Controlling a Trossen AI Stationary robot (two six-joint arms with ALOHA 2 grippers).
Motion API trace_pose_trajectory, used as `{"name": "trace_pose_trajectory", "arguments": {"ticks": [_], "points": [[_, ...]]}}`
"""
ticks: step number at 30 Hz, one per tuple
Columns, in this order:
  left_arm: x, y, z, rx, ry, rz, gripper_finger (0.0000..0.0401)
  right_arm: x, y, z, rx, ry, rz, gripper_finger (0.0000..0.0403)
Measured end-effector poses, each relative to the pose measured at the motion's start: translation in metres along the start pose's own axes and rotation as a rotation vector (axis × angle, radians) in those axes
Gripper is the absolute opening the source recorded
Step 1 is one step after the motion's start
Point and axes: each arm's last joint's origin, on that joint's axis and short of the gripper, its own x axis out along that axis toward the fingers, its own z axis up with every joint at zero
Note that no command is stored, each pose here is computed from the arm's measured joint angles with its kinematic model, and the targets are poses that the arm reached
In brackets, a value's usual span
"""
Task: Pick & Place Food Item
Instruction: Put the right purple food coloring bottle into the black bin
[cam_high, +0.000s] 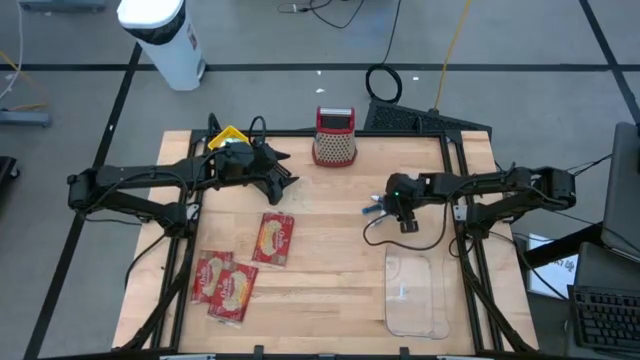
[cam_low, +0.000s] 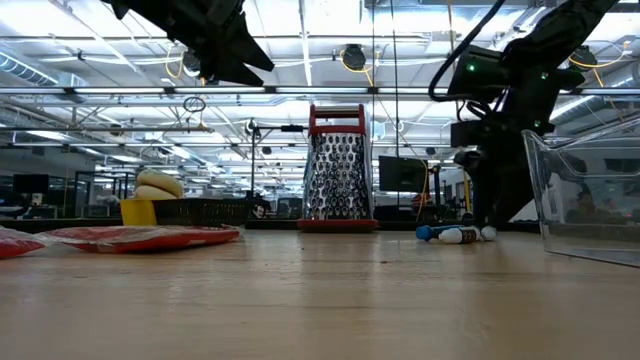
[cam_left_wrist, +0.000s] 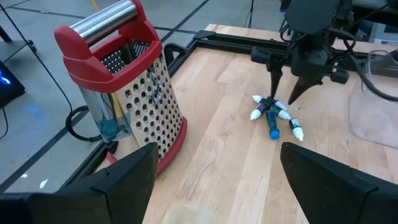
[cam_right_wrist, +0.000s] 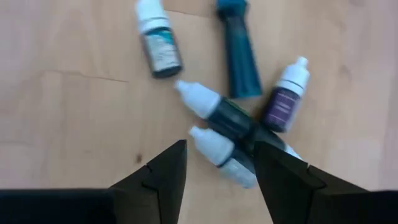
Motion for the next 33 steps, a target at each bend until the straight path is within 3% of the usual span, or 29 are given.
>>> {"name": "trace_pose_trajectory", "arguments": {"ticks": [11, 18, 26, 33], "points": [[0.0, 0.0, 0.0, 0.0, 0.0, 0.0, 0.034, 0.011, 0.006, -0.016, -0.054, 0.032, -0.008, 0.0172], [0.0, 0.0, 0.0, -0.006, -0.001, 0.0, 0.034, 0.011, 0.006, -0.019, 0.003, 0.074, -0.044, 0.0159], [0.0, 0.0, 0.0, -0.011, -0.001, 0.0, 0.034, 0.01, 0.009, -0.026, 0.157, 0.151, -0.035, 0.0153], [0.0, 0.0, 0.0, -0.01, 0.003, 0.0, 0.034, 0.009, 0.011, -0.03, 0.189, 0.2, -0.022, 0.0152]]}}
